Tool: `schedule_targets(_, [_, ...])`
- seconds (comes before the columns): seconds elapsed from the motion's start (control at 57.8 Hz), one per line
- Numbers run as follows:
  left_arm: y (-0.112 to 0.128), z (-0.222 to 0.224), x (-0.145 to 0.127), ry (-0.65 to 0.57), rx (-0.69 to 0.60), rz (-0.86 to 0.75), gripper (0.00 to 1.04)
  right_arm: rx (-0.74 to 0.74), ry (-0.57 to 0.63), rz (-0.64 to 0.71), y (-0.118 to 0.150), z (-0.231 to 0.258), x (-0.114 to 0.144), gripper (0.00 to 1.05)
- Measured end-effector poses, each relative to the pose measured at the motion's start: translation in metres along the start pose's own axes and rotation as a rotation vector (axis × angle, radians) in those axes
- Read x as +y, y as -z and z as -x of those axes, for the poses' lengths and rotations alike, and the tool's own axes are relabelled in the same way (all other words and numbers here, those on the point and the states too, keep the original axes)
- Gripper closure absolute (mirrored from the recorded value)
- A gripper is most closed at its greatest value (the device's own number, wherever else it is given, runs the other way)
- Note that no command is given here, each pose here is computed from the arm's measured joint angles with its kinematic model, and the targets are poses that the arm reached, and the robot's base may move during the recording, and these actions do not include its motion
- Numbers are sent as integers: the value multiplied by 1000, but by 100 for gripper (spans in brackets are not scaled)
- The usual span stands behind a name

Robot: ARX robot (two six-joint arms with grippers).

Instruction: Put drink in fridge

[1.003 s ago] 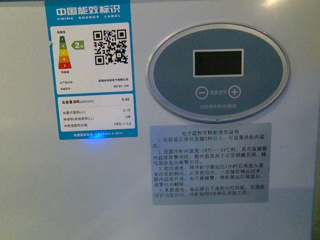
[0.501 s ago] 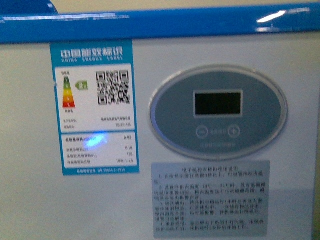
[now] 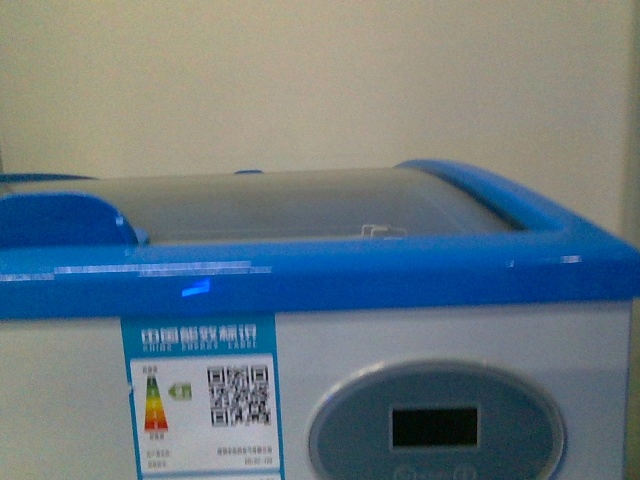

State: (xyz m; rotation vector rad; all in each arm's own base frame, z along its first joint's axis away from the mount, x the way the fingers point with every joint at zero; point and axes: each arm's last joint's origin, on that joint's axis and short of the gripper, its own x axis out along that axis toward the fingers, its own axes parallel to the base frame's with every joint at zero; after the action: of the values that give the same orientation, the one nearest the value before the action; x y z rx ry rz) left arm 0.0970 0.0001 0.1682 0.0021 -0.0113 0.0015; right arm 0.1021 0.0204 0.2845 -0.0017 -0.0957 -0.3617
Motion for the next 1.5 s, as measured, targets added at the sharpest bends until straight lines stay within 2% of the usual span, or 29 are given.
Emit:
schedule_targets(1.21, [0, 0, 0, 2, 1, 0, 8, 0, 0, 0, 0, 0, 0, 63])
schedule_targets(1.348, [1, -5, 0, 204, 161, 71, 8, 0, 2, 0, 0, 0, 0, 63])
schedule_targets(1.383, [2, -9, -2, 294, 202, 79, 8, 0, 2, 0, 0, 0, 0, 63])
schedule_targets(1.418, [2, -11, -3, 333, 214, 76, 8, 0, -2, 0, 0, 0, 0, 63])
schedule_targets(1.504, [3, -20, -8, 526, 225, 4, 8, 0, -5, 0, 0, 0, 0, 63])
